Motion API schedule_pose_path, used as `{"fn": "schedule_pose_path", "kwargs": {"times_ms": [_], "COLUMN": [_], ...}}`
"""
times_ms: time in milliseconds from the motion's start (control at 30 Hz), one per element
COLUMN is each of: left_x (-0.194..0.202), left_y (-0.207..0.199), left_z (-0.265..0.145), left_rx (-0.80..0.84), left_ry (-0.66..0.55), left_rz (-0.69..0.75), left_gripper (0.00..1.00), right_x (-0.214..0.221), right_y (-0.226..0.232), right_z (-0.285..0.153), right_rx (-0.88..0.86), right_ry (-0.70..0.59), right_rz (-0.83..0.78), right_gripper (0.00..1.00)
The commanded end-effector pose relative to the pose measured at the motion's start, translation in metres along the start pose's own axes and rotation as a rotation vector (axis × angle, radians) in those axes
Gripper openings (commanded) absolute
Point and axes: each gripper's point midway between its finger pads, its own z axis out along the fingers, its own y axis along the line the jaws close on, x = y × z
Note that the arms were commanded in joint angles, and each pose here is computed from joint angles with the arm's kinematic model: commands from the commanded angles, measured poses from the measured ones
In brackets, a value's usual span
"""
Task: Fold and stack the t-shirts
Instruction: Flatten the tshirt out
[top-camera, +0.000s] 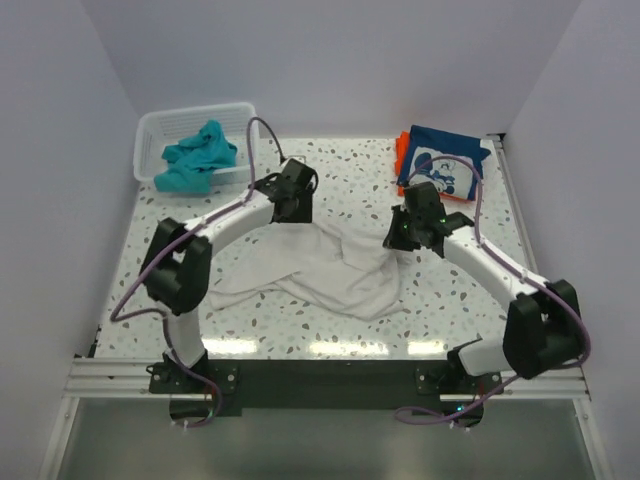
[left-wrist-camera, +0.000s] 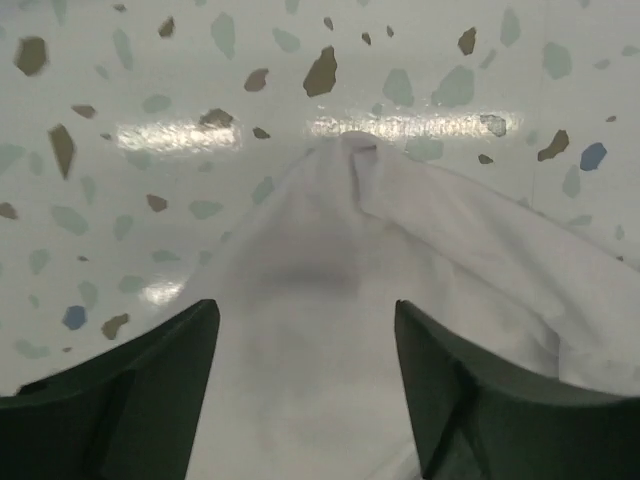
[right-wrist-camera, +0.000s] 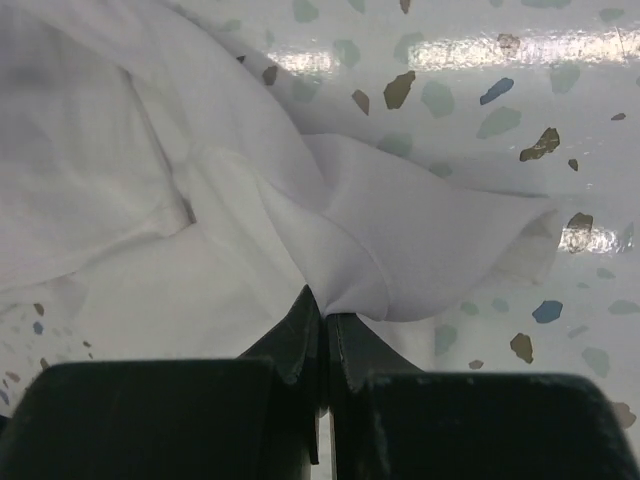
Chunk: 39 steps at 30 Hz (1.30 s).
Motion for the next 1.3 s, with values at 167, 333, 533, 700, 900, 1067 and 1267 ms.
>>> {"fn": "schedule_pose_path", "kwargs": {"times_ms": [167, 333, 533, 700, 900, 1067, 1267], "left_x": [0.007, 0.049, 0.076, 0.08, 0.08, 0.07, 0.081], "left_y": [-0.038, -0.065, -0.069, -0.065, -0.066, -0.064, -0.058], "left_z": [-0.002, -0.024, -0.007, 0.012, 0.029, 0.036, 0.048], "left_rx": [0.215, 0.328, 0.204, 0.114, 0.057, 0.002, -0.037], "left_ry": [0.068, 0.084, 0.135, 0.161, 0.167, 0.131, 0.183], "left_rz": [-0.008, 0.0, -0.014, -0.029, -0.068, -0.088, -0.035], "left_gripper": [1.0, 1.0, 0.99, 0.86, 0.77, 0.69, 0.6], "right_x": [-0.023, -0.006, 0.01, 0.019, 0.028, 0.028, 0.025], "right_y": [0.0, -0.015, -0.026, -0.029, -0.032, -0.032, -0.037], "right_z": [0.029, 0.033, 0.034, 0.035, 0.037, 0.037, 0.034], "right_rx": [-0.053, -0.013, 0.002, 0.001, 0.001, 0.002, 0.023], "right_ry": [-0.007, 0.022, 0.044, 0.063, 0.087, 0.085, 0.073], "right_rz": [0.043, 0.031, 0.029, 0.021, 0.013, 0.008, 0.0], "right_gripper": [0.0, 0.0, 0.0, 0.0, 0.0, 0.0, 0.0]}}
